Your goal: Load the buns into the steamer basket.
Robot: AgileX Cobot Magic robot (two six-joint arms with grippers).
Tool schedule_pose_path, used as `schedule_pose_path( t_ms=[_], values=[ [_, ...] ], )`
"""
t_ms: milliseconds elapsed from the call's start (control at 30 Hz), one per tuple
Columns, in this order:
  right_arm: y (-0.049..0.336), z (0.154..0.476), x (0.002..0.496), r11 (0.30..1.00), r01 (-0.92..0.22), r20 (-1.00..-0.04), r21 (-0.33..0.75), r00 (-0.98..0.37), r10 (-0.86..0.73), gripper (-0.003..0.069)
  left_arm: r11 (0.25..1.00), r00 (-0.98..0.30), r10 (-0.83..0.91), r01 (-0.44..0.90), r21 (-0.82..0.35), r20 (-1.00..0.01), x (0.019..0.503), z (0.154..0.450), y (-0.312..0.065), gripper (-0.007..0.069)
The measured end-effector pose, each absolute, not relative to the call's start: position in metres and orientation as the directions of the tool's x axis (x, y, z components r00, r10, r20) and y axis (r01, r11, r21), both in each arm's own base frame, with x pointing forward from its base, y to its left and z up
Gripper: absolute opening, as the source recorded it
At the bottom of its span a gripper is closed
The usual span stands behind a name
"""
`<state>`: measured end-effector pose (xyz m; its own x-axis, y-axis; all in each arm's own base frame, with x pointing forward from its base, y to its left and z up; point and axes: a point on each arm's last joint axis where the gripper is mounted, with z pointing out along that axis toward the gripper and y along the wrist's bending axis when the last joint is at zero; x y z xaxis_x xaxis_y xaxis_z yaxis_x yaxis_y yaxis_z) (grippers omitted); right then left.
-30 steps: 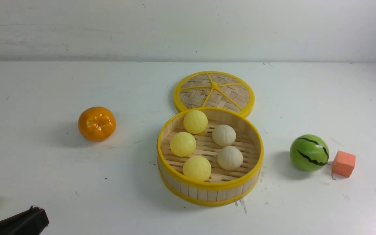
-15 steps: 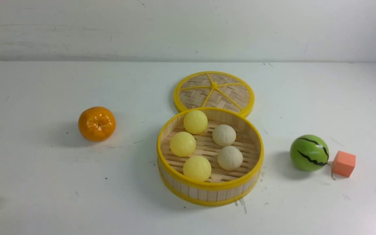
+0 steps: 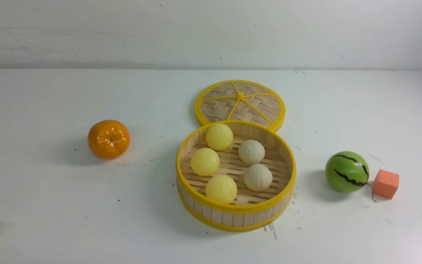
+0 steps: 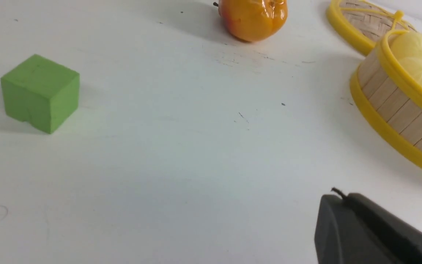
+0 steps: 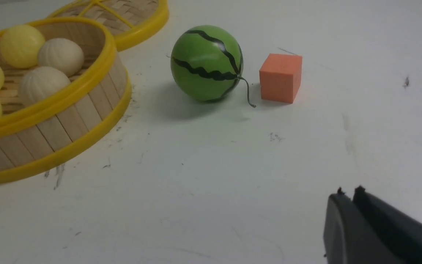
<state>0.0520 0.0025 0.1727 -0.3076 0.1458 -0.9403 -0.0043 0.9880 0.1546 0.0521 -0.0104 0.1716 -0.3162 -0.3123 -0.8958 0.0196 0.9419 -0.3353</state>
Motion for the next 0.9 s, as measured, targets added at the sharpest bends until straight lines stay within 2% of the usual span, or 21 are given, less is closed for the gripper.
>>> schedule_pose_path(
  t_ms=[900],
  values=[
    [0.0025,0.1727,0.052,0.988,-0.004,-0.94,0.155,-0.308,0.146,0.0058,0.942,-0.319,-0.312,0.019,-0.335,-0.895,0.052,0.1713,-0.0104,-0.001]
  ],
)
